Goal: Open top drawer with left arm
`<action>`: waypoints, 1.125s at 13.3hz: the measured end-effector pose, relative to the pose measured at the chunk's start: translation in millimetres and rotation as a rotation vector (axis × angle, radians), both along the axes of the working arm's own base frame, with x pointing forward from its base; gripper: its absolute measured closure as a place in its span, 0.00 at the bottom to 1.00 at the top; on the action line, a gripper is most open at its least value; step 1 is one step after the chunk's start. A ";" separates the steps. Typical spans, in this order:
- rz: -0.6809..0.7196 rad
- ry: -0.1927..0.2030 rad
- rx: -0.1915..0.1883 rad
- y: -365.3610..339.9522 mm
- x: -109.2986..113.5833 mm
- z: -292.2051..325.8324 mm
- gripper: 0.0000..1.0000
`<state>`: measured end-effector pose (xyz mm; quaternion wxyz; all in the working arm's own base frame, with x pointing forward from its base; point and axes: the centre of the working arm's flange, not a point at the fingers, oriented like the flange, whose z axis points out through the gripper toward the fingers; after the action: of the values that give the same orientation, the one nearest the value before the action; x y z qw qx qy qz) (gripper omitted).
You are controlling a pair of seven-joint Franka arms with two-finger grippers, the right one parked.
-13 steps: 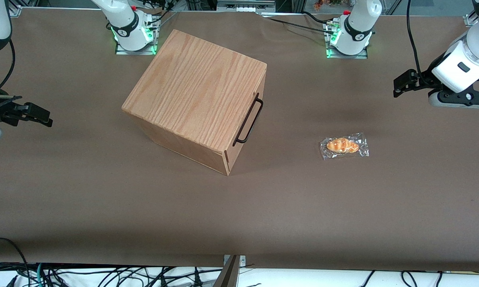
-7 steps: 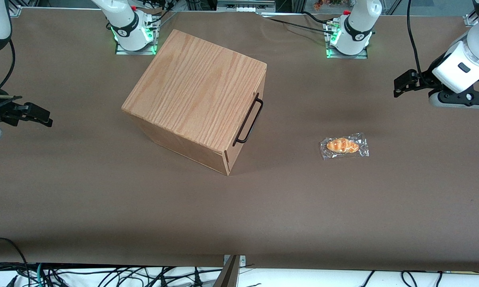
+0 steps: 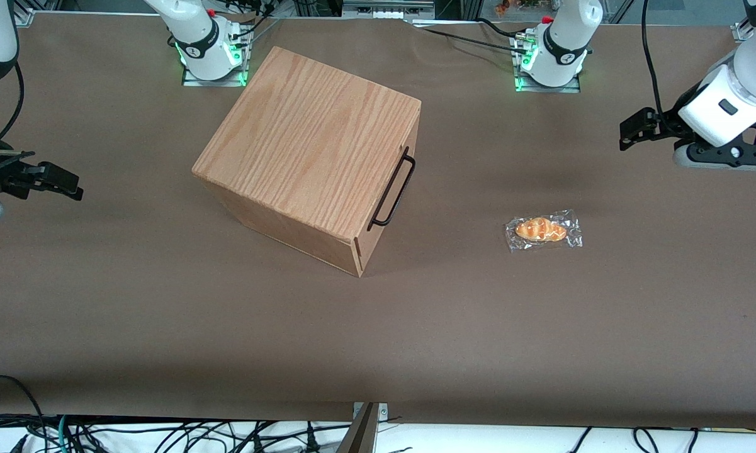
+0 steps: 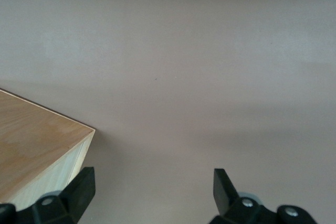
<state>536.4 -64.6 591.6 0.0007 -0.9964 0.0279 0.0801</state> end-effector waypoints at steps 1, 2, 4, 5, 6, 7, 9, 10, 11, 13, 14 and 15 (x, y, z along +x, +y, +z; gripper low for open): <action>-0.026 0.011 -0.001 -13.9 -1.5 -2.5 0.00; -0.060 0.020 -0.011 -33.8 -2.6 -5.6 0.00; -0.117 0.040 -0.076 -76.0 -0.5 -12.2 0.00; -0.139 0.051 -0.114 -95.1 4.3 -16.1 0.00; -0.164 0.059 -0.143 -114.3 11.8 -21.4 0.00; -0.191 0.059 -0.162 -134.5 20.4 -28.7 0.00; -0.253 0.027 -0.187 -183.9 36.4 -50.5 0.00; -0.276 0.005 -0.206 -209.0 42.2 -64.6 0.00; -0.287 -0.010 -0.231 -228.4 46.7 -78.1 0.00; -0.287 -0.027 -0.268 -247.7 56.9 -102.7 0.00; -0.285 -0.033 -0.284 -253.8 60.8 -112.3 0.00; -0.287 -0.039 -0.296 -261.5 62.8 -121.1 0.00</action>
<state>599.3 -326.1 470.6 -0.1337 -0.9728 0.1812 0.0549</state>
